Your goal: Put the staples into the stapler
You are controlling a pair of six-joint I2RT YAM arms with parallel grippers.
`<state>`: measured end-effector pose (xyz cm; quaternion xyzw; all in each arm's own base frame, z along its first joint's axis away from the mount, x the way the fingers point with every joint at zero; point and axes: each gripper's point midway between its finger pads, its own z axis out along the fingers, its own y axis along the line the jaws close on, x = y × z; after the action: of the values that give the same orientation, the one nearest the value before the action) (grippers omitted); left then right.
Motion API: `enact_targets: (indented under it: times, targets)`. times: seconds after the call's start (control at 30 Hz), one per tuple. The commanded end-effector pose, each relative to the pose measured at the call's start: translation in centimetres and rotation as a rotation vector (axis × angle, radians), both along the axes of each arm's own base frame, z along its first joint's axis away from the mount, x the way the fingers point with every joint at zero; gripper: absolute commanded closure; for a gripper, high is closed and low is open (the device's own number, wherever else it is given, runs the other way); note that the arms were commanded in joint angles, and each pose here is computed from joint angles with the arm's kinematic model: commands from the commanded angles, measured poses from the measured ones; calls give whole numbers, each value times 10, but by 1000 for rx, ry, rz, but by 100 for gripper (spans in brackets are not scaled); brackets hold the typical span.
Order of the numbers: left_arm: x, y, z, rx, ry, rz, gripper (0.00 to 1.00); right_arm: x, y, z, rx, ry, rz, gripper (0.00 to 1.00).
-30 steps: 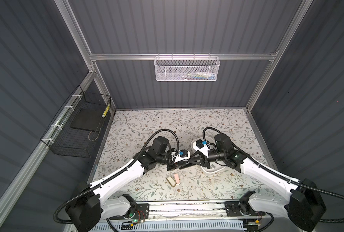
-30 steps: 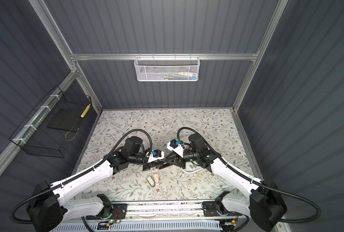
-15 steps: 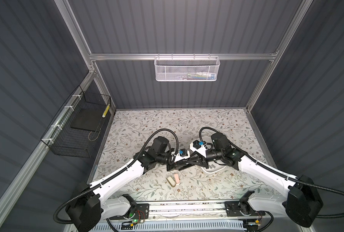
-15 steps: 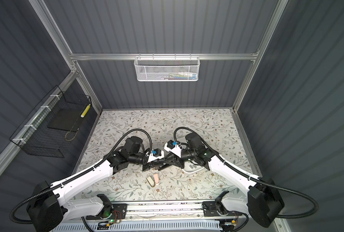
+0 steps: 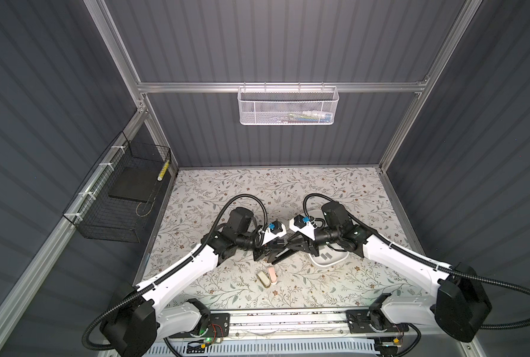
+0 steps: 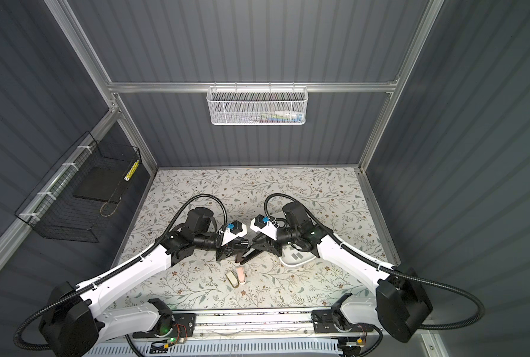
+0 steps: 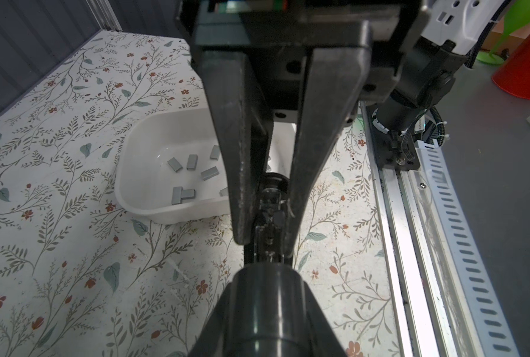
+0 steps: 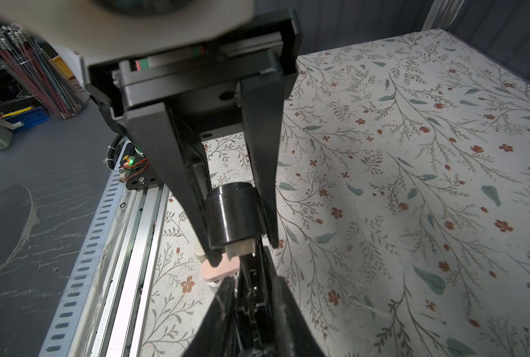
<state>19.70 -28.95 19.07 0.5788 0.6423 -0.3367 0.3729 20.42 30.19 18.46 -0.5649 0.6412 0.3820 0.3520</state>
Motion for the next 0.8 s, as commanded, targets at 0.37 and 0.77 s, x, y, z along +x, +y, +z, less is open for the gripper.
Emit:
enact_targets:
  times: [0.37, 0.77]
  targets:
    - [-1, -9, 78, -217, -177, -39, 100, -24, 0, -47, -186, 0, 50, 66]
    - [-1, -4, 88, -252, -206, -22, 100, -31, -7, -44, -191, -18, 66, 73]
